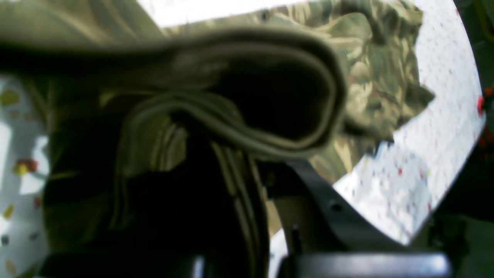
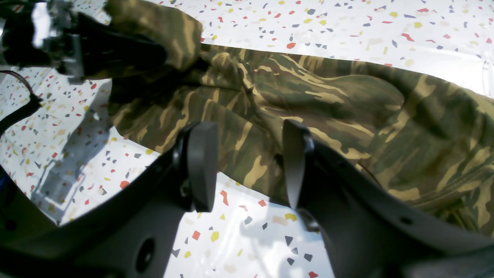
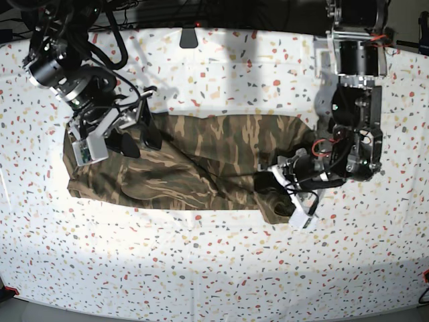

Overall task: Fold the T-shirt properly
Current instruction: 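Fold the left-held end over toward the right gripper's folded end, then grasp the folded bundle edges with both grippers and lift, then fold the bundle over once more with both grippers and press it flat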

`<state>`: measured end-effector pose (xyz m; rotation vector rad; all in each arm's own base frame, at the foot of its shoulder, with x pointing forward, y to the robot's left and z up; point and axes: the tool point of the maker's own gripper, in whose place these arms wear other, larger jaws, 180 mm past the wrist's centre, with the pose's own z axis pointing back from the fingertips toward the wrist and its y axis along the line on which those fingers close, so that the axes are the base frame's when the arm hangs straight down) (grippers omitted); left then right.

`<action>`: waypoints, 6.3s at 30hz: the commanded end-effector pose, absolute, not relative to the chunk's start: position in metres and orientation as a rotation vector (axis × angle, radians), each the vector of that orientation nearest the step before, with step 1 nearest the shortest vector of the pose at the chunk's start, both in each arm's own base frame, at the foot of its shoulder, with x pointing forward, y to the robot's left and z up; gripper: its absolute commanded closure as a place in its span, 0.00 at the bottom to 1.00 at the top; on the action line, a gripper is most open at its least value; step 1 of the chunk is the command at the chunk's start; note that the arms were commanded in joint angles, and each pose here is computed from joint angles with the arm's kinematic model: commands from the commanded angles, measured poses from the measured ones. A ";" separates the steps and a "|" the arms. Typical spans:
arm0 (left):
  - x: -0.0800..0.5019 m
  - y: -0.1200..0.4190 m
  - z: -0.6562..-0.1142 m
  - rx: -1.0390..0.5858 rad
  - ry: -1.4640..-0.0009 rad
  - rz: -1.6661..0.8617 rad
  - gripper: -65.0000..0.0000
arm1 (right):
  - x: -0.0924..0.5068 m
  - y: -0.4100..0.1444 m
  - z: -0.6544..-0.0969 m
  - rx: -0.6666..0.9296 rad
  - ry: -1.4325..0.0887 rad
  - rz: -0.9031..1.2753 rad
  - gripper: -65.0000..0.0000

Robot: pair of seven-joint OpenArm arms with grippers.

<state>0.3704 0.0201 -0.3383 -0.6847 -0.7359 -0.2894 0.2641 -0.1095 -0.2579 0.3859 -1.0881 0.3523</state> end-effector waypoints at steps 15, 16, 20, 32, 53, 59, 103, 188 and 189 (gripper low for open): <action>0.385 -0.031 -0.322 -0.660 -0.781 -0.247 1.00 | 0.266 -0.106 -0.243 0.404 -1.142 0.366 0.58; 0.384 -0.036 -0.318 -0.689 -0.786 -0.248 0.98 | 0.267 -0.106 -0.243 0.405 -1.144 0.366 0.58; 0.380 -0.053 -0.308 -0.764 -0.794 -0.263 0.61 | 0.267 -0.106 -0.242 0.404 -1.148 0.367 0.58; 0.361 -0.105 -0.295 -0.825 -0.803 -0.424 0.52 | 0.268 -0.106 -0.242 0.404 -1.150 0.367 0.58; 0.399 -0.052 -0.304 -0.345 -0.734 -0.638 0.52 | 0.273 -0.105 -0.233 0.406 -1.187 0.368 0.58; 0.395 -0.028 -0.335 -0.317 -0.843 -0.566 0.53 | 0.273 -0.106 -0.233 0.405 -1.188 0.368 0.58; 0.424 0.064 -0.421 -0.041 -0.586 -0.342 0.62 | 0.368 -0.267 -0.391 0.627 -0.785 -0.318 0.58; 0.334 0.253 -0.385 0.478 -0.442 -0.332 0.62 | 0.394 0.171 -0.187 1.403 -0.668 0.561 0.47; 0.335 0.253 -0.385 0.478 -0.443 -0.332 0.62 | 0.409 0.163 -0.186 1.363 -0.725 0.533 0.47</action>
